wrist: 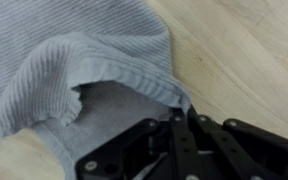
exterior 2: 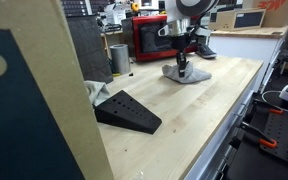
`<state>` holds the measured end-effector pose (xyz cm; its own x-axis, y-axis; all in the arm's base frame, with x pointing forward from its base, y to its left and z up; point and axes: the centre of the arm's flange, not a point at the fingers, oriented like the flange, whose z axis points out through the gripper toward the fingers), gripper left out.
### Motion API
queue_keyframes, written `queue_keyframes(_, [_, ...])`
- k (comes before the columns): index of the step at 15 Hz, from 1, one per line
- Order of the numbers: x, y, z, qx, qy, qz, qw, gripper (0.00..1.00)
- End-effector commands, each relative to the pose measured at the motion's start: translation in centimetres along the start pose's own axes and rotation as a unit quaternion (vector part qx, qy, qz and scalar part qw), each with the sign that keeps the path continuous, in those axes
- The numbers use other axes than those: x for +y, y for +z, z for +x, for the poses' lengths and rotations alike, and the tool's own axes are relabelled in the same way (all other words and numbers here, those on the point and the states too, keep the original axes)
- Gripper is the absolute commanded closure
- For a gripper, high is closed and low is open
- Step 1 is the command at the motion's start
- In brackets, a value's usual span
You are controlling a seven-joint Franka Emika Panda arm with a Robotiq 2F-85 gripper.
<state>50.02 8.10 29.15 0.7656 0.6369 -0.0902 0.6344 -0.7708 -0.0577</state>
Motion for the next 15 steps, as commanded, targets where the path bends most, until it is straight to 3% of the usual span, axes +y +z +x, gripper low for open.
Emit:
queue_keyframes(1, [-1.4, -0.8, 0.0, 0.057, 0.007, -0.010, 0.9983, 0.99])
queue_keyframes(3, [-1.8, -0.8, 0.4, 0.086, 0.012, -0.015, 0.9961, 0.99])
queue_keyframes(4, [-2.0, -0.8, 0.5, 0.096, 0.013, -0.019, 0.9951, 0.70])
queue_keyframes(5, [-2.2, -0.7, 0.5, 0.108, 0.013, -0.025, 0.9937, 0.69])
queue_keyframes(9, [-2.3, -1.3, -0.4, 0.161, 0.017, -0.046, 0.9858, 0.40])
queue_keyframes(14, [0.2, -6.0, -2.1, 0.205, 0.059, -0.017, 0.9769, 0.03])
queue_keyframes(15, [1.0, -6.9, -2.6, 0.205, 0.063, -0.015, 0.9766, 0.00])
